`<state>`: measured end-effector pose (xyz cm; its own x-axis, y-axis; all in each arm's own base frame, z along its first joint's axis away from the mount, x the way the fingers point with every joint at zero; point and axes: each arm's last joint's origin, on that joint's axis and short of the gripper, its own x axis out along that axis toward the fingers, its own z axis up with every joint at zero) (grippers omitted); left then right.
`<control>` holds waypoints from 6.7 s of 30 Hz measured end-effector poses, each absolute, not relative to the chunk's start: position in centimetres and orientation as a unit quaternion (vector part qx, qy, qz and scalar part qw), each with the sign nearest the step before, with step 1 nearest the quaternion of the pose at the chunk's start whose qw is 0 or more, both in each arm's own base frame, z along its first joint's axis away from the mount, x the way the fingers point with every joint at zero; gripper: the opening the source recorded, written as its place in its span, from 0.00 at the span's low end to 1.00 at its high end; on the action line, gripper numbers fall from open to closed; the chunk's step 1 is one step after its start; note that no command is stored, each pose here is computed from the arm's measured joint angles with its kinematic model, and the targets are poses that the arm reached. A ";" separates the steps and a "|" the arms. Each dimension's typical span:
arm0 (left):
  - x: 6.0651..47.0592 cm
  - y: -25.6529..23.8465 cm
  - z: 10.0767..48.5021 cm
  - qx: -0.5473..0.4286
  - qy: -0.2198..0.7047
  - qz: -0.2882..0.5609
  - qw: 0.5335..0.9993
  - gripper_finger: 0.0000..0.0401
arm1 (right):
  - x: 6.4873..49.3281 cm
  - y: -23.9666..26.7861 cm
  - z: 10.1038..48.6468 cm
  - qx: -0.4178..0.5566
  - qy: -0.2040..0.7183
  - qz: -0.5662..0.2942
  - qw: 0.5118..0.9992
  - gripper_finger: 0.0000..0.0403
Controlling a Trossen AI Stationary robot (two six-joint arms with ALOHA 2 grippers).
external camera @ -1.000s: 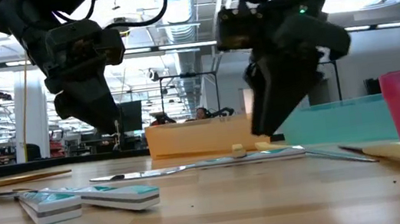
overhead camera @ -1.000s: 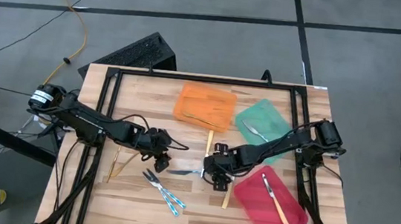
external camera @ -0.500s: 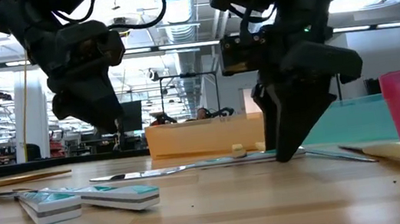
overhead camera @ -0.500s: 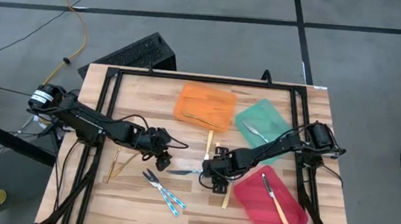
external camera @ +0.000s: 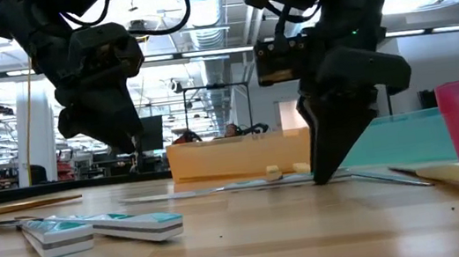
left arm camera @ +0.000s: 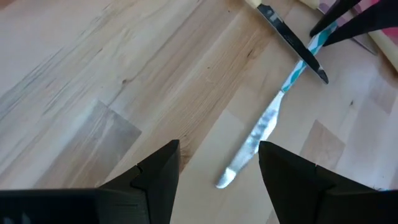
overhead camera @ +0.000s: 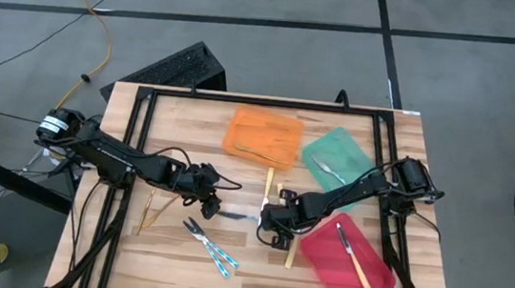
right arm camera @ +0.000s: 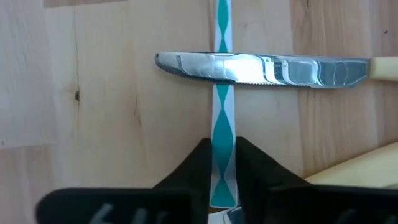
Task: Sort silverware by color (type)
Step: Put the top white patterned knife into the blue bin, then put the middle yellow knife into the red bin
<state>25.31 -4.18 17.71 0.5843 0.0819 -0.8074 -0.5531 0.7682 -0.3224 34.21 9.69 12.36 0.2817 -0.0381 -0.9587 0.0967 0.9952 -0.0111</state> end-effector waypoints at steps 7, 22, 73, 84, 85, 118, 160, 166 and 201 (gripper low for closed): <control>25.3 -4.2 17.7 -0.279 0.421 0.176 0.845 0.50 | 34.2 9.8 12.8 0.063 0.594 -0.068 0.799 0.10; 26.0 -3.8 19.2 -0.239 0.356 0.157 0.890 0.50 | 34.7 10.4 18.1 0.153 0.560 -0.078 0.811 0.10; 18.9 1.0 30.4 -0.251 0.085 0.159 0.951 0.50 | 20.3 7.3 29.0 0.260 0.492 -0.506 0.659 0.10; 18.9 1.1 30.4 -0.259 0.077 0.187 0.944 0.50 | 15.1 4.7 26.6 0.214 0.535 -0.467 0.671 0.10; 18.9 1.2 30.4 -0.258 0.075 0.193 0.944 0.50 | 14.7 4.6 26.4 0.216 0.531 -0.462 0.677 0.10; 18.7 1.5 30.4 -0.283 0.045 0.261 0.922 0.50 | 12.7 -0.6 17.7 0.251 0.530 -0.496 0.640 0.14; 20.4 -0.2 27.2 -0.261 0.206 0.175 0.927 0.50 | 22.7 1.8 24.1 0.366 0.325 -0.291 0.822 0.53; 20.5 -0.2 27.1 -0.260 0.207 0.176 0.926 0.50 | 25.6 3.2 20.9 0.354 0.352 -0.286 0.817 0.51; 20.5 -0.2 27.1 -0.252 0.210 0.177 0.928 0.50 | 32.5 6.2 16.4 0.285 0.519 -0.324 0.738 0.58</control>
<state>20.45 -0.22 27.09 0.8492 0.2237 -0.4784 -0.4348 0.8104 -0.3928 32.55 6.17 16.40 0.2510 -0.1815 -0.9508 0.7733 0.6284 0.0842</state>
